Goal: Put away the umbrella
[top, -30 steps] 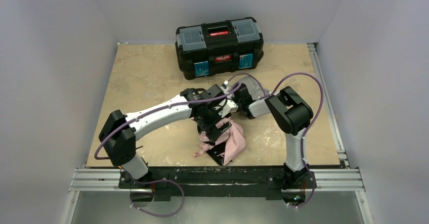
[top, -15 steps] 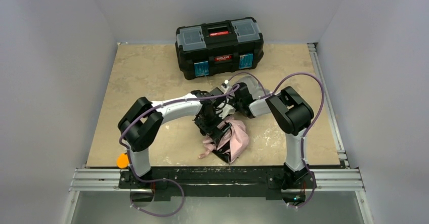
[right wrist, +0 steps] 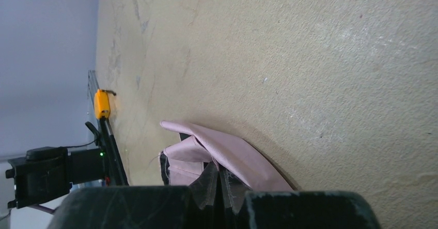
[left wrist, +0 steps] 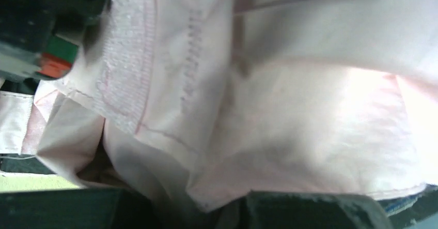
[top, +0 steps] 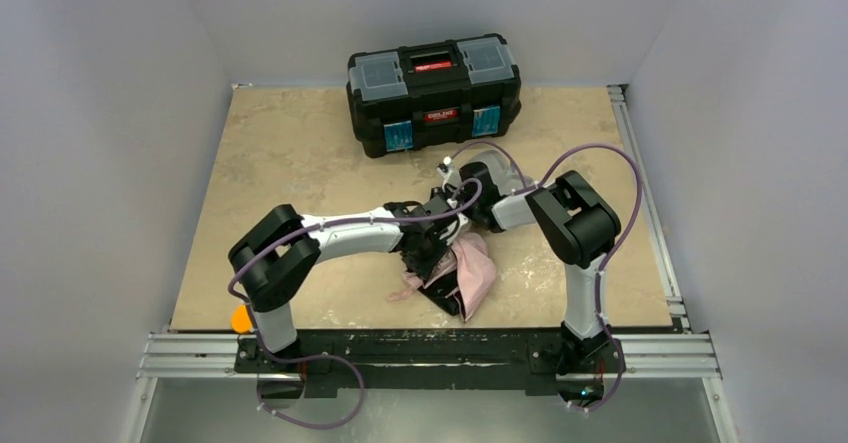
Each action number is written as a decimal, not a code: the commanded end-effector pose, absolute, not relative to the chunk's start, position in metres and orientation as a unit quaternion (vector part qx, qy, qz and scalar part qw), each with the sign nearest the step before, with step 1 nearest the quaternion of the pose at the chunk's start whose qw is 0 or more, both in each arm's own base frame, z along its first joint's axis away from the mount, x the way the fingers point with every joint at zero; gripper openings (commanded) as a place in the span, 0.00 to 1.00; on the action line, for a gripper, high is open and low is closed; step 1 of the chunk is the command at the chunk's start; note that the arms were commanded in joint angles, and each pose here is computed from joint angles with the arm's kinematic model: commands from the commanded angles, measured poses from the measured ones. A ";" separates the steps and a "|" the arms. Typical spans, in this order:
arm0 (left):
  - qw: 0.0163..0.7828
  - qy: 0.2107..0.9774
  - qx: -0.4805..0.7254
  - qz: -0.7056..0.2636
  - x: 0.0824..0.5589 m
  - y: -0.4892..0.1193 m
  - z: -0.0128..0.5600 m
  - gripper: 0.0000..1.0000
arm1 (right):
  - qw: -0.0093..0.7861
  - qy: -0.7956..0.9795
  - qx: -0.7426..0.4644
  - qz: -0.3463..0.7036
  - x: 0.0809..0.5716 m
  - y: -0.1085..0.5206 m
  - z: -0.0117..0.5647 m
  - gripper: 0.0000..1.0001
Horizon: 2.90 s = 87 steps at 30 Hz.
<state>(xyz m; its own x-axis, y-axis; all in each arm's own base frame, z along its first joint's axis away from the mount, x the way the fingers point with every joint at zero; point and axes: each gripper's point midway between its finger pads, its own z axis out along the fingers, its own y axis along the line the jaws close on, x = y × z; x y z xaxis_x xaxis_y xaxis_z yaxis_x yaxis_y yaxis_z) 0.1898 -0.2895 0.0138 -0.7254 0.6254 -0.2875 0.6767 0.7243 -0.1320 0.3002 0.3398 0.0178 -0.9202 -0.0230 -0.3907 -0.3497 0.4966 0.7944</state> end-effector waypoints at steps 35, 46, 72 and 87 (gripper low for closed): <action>0.350 0.793 0.325 0.379 0.226 -0.236 0.059 0.00 | 0.207 0.812 -0.097 0.537 0.364 0.388 0.103 0.00; 0.258 0.827 0.398 0.302 0.197 -0.261 0.010 0.16 | 0.139 0.861 -0.077 0.483 0.299 0.351 0.001 0.00; 0.181 0.908 0.362 -0.114 0.197 -0.278 0.116 1.00 | 0.163 0.858 -0.097 0.476 0.306 0.350 0.013 0.00; 0.063 0.947 0.277 -0.149 0.208 -0.270 0.017 1.00 | 0.164 0.858 -0.105 0.476 0.308 0.352 0.020 0.00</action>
<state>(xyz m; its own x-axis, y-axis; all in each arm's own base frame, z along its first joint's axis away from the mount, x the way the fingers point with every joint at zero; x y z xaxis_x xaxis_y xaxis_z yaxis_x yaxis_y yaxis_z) 0.2122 -0.2598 0.0356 -0.8199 0.5297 -0.2172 0.5678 0.8008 -0.1906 0.3092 0.3547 0.0207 -0.9285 -0.0065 -0.3713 -0.3271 0.4874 0.8096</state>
